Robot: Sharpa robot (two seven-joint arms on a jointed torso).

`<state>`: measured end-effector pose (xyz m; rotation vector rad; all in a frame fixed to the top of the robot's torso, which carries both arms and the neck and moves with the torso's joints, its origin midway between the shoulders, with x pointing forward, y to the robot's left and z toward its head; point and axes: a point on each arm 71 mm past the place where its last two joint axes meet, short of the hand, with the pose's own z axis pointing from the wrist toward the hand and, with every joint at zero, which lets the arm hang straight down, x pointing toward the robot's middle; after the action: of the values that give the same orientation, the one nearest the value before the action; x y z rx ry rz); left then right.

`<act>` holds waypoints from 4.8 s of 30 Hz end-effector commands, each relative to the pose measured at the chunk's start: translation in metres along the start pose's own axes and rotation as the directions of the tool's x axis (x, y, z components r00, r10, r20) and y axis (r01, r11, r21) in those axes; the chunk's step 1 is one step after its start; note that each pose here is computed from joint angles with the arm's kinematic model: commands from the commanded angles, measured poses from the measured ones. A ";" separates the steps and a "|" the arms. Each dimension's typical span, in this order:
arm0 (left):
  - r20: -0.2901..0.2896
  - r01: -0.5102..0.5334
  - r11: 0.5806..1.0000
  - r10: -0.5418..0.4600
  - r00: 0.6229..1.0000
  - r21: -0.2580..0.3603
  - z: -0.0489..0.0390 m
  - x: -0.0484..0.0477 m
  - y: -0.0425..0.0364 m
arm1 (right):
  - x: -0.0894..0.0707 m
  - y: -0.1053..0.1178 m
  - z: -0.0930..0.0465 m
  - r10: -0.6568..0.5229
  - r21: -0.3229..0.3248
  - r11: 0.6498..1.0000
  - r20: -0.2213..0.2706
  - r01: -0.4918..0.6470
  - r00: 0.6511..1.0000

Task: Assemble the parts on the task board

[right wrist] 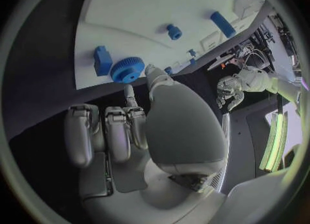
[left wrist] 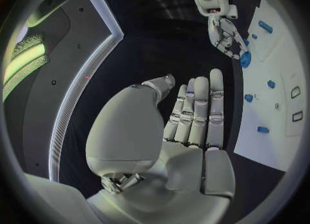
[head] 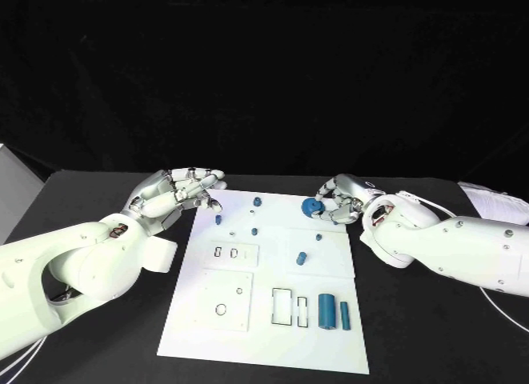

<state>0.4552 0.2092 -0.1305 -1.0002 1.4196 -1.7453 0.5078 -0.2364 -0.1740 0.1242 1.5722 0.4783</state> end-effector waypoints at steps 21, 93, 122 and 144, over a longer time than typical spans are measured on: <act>-0.012 0.009 1.000 -0.009 1.000 0.003 0.0003 0.0003 -0.0009 | 0.002 0.001 0.008 -0.006 0.014 1.000 0.000 0.006 1.000; -0.013 0.009 1.000 -0.009 1.000 -0.009 0.0010 -0.0010 0.0004 | 0.015 0.007 0.017 -0.049 0.028 0.998 -0.042 0.051 0.998; -0.015 0.010 1.000 -0.010 1.000 -0.011 0.0007 -0.0012 0.0006 | 0.007 0.038 0.007 -0.019 -0.111 0.993 0.110 0.031 0.994; -0.034 0.018 1.000 -0.018 0.999 -0.024 0.0017 0.0028 0.0019 | 0.044 0.128 0.023 -0.028 -0.246 0.968 0.067 0.044 0.997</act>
<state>0.4562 0.2082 -0.1329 -1.0102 1.4532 -1.7429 0.4985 -0.0995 -0.1656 -0.0638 1.4374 0.6645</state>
